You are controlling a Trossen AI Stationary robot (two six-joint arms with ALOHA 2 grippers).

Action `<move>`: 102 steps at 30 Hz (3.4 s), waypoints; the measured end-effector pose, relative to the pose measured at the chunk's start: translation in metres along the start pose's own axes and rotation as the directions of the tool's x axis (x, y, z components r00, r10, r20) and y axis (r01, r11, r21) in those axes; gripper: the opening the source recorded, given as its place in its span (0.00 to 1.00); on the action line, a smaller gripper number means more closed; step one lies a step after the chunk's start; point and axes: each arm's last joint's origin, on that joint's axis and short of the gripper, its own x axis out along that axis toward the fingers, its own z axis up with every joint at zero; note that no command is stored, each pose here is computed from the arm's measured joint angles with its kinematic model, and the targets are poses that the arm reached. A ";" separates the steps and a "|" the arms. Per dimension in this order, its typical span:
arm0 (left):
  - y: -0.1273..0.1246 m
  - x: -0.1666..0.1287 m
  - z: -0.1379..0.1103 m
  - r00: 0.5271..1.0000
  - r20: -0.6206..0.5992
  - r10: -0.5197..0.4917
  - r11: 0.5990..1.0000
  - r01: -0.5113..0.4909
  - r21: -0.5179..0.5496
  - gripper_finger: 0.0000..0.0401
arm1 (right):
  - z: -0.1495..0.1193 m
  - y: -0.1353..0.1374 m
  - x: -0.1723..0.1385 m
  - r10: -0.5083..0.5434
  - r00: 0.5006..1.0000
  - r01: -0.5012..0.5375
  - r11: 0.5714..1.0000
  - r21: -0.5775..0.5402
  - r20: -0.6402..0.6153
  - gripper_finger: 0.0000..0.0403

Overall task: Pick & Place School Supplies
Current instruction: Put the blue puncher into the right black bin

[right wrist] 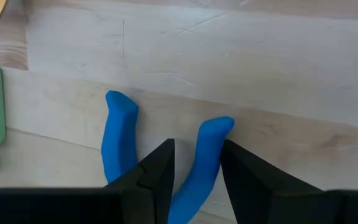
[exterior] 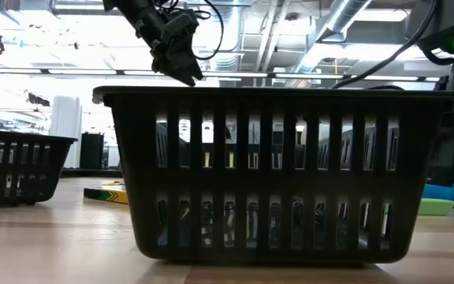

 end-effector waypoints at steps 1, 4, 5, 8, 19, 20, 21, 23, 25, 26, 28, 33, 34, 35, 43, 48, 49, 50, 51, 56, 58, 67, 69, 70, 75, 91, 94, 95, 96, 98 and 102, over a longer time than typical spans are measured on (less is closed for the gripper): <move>0.001 0.000 0.000 1.000 0.000 0.002 1.000 -0.002 -0.001 0.59 | 0.001 0.000 0.000 -0.001 1.000 0.001 1.000 0.004 -0.001 0.30; 0.003 0.000 0.000 1.000 0.000 0.007 1.000 -0.007 -0.006 0.59 | 0.004 0.000 0.001 -0.010 1.000 0.011 1.000 0.019 -0.004 0.28; 0.004 0.000 0.000 1.000 -0.001 0.009 1.000 -0.009 -0.007 0.59 | 0.005 0.001 0.001 -0.014 1.000 0.014 1.000 0.023 -0.006 0.26; 0.006 0.002 -0.002 1.000 -0.002 0.016 1.000 -0.016 -0.013 0.59 | 0.007 0.000 0.002 -0.027 1.000 0.027 0.999 0.034 -0.007 0.15; 0.007 0.015 -0.034 0.998 -0.065 -0.021 0.996 0.016 -0.086 0.55 | 0.009 0.002 0.001 -0.007 1.000 0.007 1.000 0.022 -0.016 0.06; 0.007 0.009 -0.030 0.999 -0.020 -0.025 0.996 0.023 -0.086 0.54 | 0.009 0.003 0.001 0.009 1.000 -0.008 1.000 0.018 -0.015 0.06; 0.008 0.002 -0.027 1.000 0.016 -0.026 0.996 0.027 -0.088 0.52 | 0.010 0.004 0.000 0.036 0.999 -0.036 0.999 0.022 -0.010 0.06; 0.009 -0.013 -0.018 0.993 0.118 -0.029 0.995 0.040 -0.093 0.49 | 0.011 0.011 -0.003 0.119 0.993 -0.120 0.992 0.040 0.019 0.06; 0.012 -0.031 -0.012 0.978 0.209 -0.019 0.994 0.041 -0.105 0.46 | 0.012 0.015 -0.009 0.195 0.979 -0.198 0.979 0.040 0.057 0.06; 0.014 -0.041 -0.008 0.965 0.261 -0.013 0.993 0.043 -0.111 0.45 | 0.014 0.019 -0.012 0.236 0.970 -0.239 0.970 0.037 0.066 0.06; 0.018 -0.058 -0.005 0.945 0.328 -0.001 0.991 0.044 -0.123 0.42 | 0.018 0.027 -0.018 0.324 0.943 -0.327 0.945 0.029 0.077 0.06; 0.026 -0.093 -0.007 0.908 0.416 0.035 0.987 0.033 -0.156 0.39 | 0.033 0.047 -0.029 0.511 0.852 -0.509 0.859 -0.047 0.113 0.06; 0.027 -0.098 -0.006 0.898 0.437 0.045 0.987 0.029 -0.160 0.38 | 0.035 0.051 -0.030 0.544 0.833 -0.540 0.839 -0.064 0.105 0.06; 0.028 -0.103 -0.006 0.892 0.450 0.048 0.986 0.029 -0.162 0.38 | 0.038 0.055 -0.031 0.579 0.810 -0.574 0.815 -0.076 0.095 0.06; 0.028 -0.107 -0.012 0.905 0.423 0.049 0.983 0.030 -0.179 0.37 | 0.038 0.092 -0.034 0.723 0.691 -0.716 0.681 -0.149 -0.012 0.06; 0.028 -0.098 -0.014 0.916 0.397 0.053 0.983 0.022 -0.184 0.37 | 0.020 0.117 -0.027 0.699 0.700 -0.713 0.674 -0.191 -0.147 0.06; 0.027 -0.096 -0.015 0.923 0.382 0.053 0.983 0.019 -0.183 0.37 | 0.014 0.123 -0.025 0.694 0.699 -0.715 0.670 -0.198 -0.176 0.06; 0.027 -0.095 -0.014 0.923 0.380 0.053 0.983 0.018 -0.183 0.37 | 0.008 0.130 -0.024 0.691 0.696 -0.718 0.665 -0.204 -0.195 0.06; 0.027 -0.094 -0.014 0.924 0.378 0.053 0.983 0.018 -0.183 0.37 | 0.002 0.134 -0.022 0.686 0.697 -0.717 0.666 -0.206 -0.208 0.06; 0.027 -0.088 -0.014 0.931 0.360 0.052 0.987 0.007 -0.162 0.37 | -0.014 0.146 -0.014 0.690 0.683 -0.730 0.657 -0.191 -0.240 0.06; 0.027 -0.088 -0.014 0.932 0.358 0.052 0.987 0.006 -0.159 0.37 | -0.019 0.150 -0.013 0.691 0.680 -0.732 0.657 -0.179 -0.245 0.06; 0.026 -0.086 -0.014 0.936 0.350 0.038 0.992 0.008 -0.128 0.37 | -0.038 0.165 0.007 0.644 0.701 -0.708 0.679 -0.192 -0.308 0.06; 0.027 -0.086 -0.014 0.936 0.351 0.038 0.992 0.008 -0.128 0.37 | -0.040 0.166 0.014 0.620 0.713 -0.693 0.693 -0.199 -0.326 0.06; 0.026 -0.086 -0.014 0.936 0.350 0.038 0.992 0.008 -0.128 0.37 | -0.041 0.168 0.017 0.615 0.714 -0.691 0.695 -0.198 -0.335 0.06; 0.026 -0.086 -0.014 0.936 0.349 0.038 0.992 0.008 -0.128 0.37 | -0.044 0.170 0.021 0.599 0.715 -0.687 0.698 -0.203 -0.361 0.06; 0.026 -0.086 -0.015 0.938 0.345 0.038 0.991 0.008 -0.130 0.37 | -0.035 0.172 0.019 0.613 0.715 -0.696 0.669 -0.261 -0.337 0.47; 0.026 -0.086 -0.015 0.938 0.344 0.038 0.991 0.008 -0.130 0.37 | -0.031 0.176 0.018 0.642 0.691 -0.720 0.648 -0.247 -0.331 0.50; 0.026 -0.086 -0.015 0.938 0.344 0.038 0.991 0.008 -0.130 0.37 | -0.029 0.177 0.017 0.654 0.682 -0.730 0.640 -0.241 -0.327 0.51; 0.026 -0.086 -0.015 0.938 0.344 0.038 0.991 0.008 -0.130 0.37 | -0.027 0.179 0.016 0.666 0.673 -0.738 0.631 -0.239 -0.322 0.51; 0.026 -0.086 -0.015 0.938 0.344 0.038 0.991 0.008 -0.130 0.37 | -0.022 0.180 0.016 0.676 0.668 -0.743 0.626 -0.236 -0.310 0.51; 0.026 -0.086 -0.015 0.938 0.344 0.038 0.991 0.008 -0.130 0.37 | -0.012 0.184 0.016 0.702 0.651 -0.759 0.605 -0.242 -0.287 0.49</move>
